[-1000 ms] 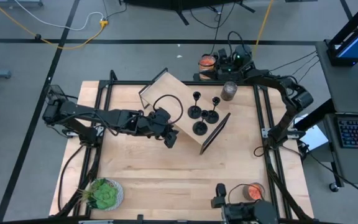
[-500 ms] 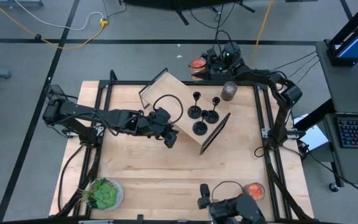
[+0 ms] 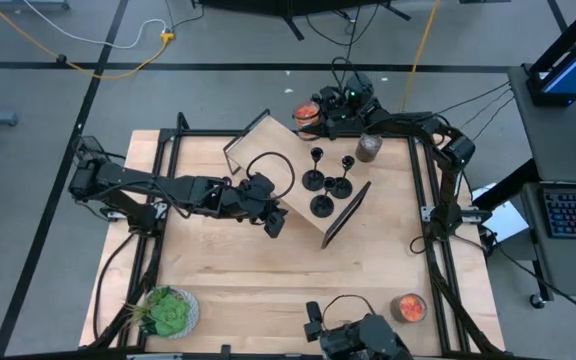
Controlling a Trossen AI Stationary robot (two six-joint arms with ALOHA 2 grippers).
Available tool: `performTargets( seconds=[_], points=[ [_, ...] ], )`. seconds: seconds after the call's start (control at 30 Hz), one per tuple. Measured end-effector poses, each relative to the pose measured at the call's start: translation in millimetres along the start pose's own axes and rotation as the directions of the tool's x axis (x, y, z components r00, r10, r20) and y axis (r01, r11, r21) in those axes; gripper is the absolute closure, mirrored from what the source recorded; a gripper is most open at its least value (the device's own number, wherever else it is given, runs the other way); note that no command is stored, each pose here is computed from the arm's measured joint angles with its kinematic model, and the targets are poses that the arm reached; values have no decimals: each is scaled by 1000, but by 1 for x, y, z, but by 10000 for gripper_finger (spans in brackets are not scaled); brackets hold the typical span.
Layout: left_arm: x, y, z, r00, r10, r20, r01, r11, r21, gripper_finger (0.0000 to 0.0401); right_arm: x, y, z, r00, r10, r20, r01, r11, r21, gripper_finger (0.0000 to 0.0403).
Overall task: Pick & Place candle stick holders
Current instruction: Put the left orange scented candle on the shelf
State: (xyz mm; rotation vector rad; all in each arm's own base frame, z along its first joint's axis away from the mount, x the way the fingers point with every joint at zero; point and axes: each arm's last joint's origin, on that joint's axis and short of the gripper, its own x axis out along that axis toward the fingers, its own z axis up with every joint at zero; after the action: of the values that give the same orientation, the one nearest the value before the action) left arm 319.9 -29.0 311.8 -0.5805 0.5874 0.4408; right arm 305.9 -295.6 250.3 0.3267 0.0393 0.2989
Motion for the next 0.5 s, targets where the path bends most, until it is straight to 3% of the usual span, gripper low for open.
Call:
performTargets(
  seconds=[0.5],
  points=[
    [0, 0, 0, 1000, 0, 0, 0, 1000, 1, 212, 17, 8, -6, 999, 31, -30, -32, 999, -16, 69]
  ],
)
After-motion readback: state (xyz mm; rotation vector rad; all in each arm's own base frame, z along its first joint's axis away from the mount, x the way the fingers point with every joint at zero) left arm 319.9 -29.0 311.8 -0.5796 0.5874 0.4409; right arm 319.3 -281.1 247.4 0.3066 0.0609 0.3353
